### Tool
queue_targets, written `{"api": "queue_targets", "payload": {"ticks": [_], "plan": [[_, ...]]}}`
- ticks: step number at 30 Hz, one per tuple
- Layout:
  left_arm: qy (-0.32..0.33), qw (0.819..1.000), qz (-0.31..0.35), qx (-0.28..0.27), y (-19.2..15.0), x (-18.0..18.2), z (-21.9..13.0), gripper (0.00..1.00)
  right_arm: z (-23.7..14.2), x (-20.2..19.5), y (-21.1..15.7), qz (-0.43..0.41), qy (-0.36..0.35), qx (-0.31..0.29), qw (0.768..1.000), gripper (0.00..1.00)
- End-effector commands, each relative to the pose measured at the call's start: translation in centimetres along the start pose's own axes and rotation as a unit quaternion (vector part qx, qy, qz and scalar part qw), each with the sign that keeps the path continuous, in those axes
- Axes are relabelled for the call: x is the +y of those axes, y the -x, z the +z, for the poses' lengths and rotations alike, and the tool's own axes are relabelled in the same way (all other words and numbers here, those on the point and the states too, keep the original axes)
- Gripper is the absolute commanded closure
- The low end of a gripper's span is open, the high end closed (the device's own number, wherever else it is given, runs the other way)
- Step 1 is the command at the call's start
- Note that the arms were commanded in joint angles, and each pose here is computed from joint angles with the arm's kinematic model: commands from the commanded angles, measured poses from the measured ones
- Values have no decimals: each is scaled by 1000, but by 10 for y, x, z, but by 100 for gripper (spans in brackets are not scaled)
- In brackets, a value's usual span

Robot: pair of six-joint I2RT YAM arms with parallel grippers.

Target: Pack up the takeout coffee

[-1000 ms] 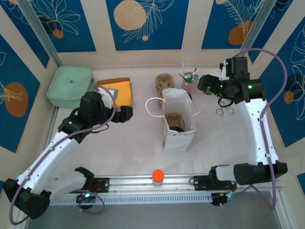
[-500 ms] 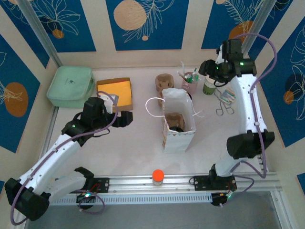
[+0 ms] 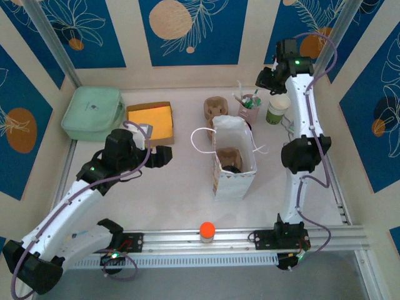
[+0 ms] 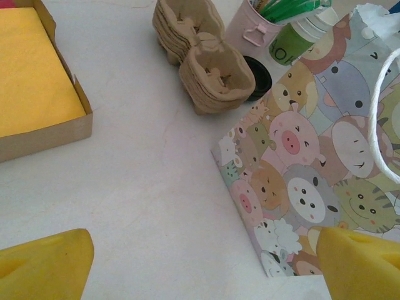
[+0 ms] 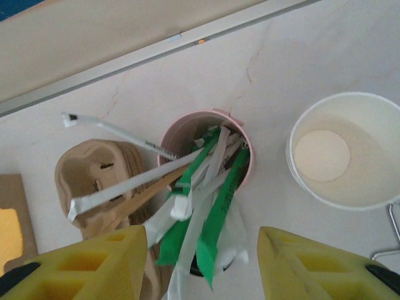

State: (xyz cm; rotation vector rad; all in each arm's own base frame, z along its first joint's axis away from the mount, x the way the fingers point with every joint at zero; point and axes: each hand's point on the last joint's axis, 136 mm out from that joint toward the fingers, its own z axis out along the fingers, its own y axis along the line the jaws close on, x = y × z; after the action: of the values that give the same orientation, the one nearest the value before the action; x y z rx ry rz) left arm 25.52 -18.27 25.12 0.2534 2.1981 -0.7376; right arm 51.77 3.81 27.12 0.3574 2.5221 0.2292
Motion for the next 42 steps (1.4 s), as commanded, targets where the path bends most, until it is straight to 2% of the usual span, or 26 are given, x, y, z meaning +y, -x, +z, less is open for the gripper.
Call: {"api": "queue_targets", "payload": {"ticks": [1,9,20,23,30,42], "plan": [[8,1000,2,3,-4,2,-3,8,11,3,-9,-17,-16,23,999,50],[15,1000,8,7,-3,4,-1,8,45,12,-15,-32,-21,36,999,51],[19,1000,12,10,-1,5,1,8,68,4,-12,-37,-46,31,998,72],[21,1000,12,9,-1,5,0,8,68,3,-11,-36,-49,28,998,80],[25,1000,13,10,-2,7,-1,9,56,9,-3,-53,-59,4,997,89],[29,999,18,8,-1,8,-5,9,27,12,6,-71,-75,-26,994,91]]}}
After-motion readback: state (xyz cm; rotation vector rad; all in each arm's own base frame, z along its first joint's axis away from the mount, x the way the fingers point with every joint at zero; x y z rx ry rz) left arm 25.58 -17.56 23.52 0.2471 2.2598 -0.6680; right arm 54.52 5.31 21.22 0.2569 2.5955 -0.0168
